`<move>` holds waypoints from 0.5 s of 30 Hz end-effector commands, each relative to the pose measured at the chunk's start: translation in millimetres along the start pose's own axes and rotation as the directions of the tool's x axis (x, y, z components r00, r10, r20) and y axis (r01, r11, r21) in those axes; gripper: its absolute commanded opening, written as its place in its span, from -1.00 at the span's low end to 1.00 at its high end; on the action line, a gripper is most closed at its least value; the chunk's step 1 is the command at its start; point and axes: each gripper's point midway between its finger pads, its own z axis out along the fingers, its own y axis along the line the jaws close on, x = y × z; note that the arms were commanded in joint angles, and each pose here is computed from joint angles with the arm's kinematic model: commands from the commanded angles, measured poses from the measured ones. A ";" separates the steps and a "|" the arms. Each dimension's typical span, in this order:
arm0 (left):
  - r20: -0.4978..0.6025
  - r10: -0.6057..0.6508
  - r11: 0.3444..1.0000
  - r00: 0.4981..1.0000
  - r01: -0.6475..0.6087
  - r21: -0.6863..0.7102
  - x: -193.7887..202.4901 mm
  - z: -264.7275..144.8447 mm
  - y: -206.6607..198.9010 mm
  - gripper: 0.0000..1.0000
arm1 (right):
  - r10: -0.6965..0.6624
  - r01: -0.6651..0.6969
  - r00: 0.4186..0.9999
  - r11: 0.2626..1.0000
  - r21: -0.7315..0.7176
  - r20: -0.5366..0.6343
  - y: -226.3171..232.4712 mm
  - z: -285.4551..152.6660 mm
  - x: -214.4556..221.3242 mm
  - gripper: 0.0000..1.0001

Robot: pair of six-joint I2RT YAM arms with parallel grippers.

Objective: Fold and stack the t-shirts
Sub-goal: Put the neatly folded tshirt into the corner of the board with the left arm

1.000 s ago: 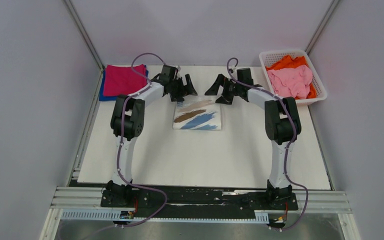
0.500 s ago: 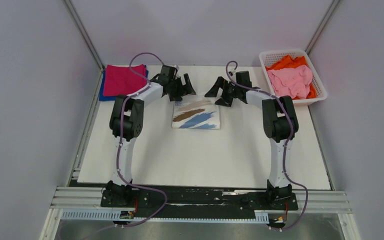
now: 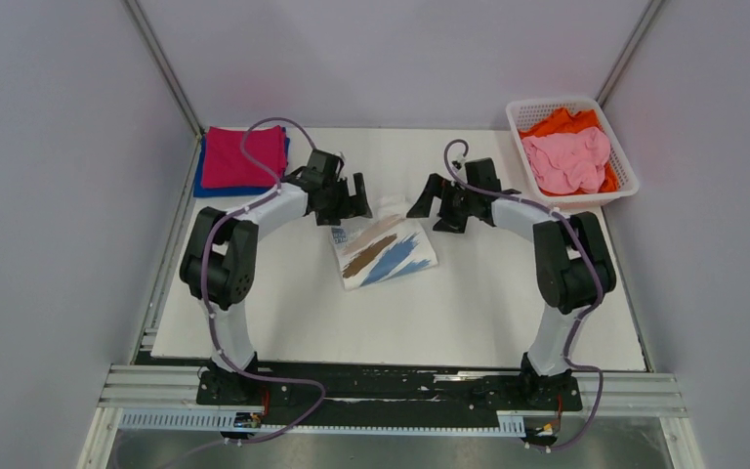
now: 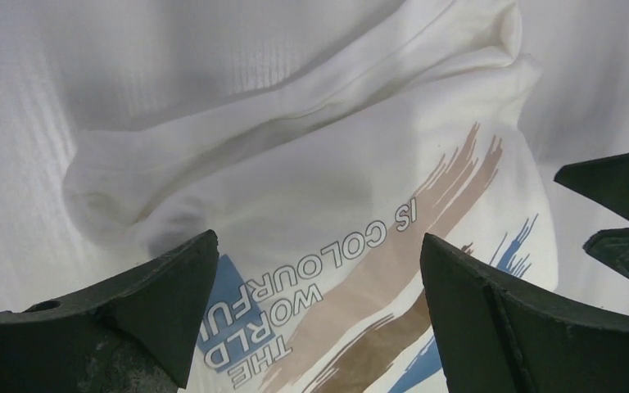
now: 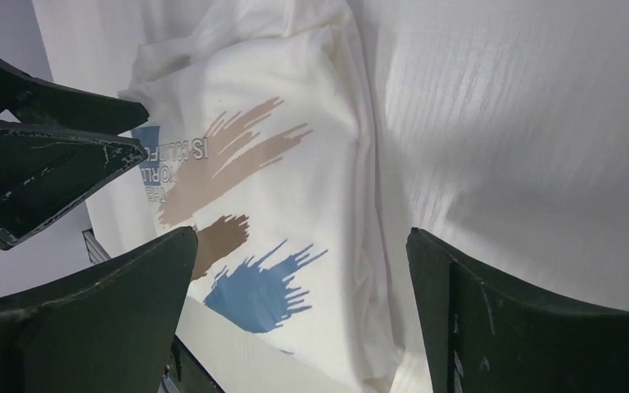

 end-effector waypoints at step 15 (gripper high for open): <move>0.155 -0.182 0.977 0.971 0.197 -0.087 38.7 -69.9 29.5 1.00 | -0.153 0.039 0.882 0.966 0.254 0.445 3.3 -137.8 -16.1 1.00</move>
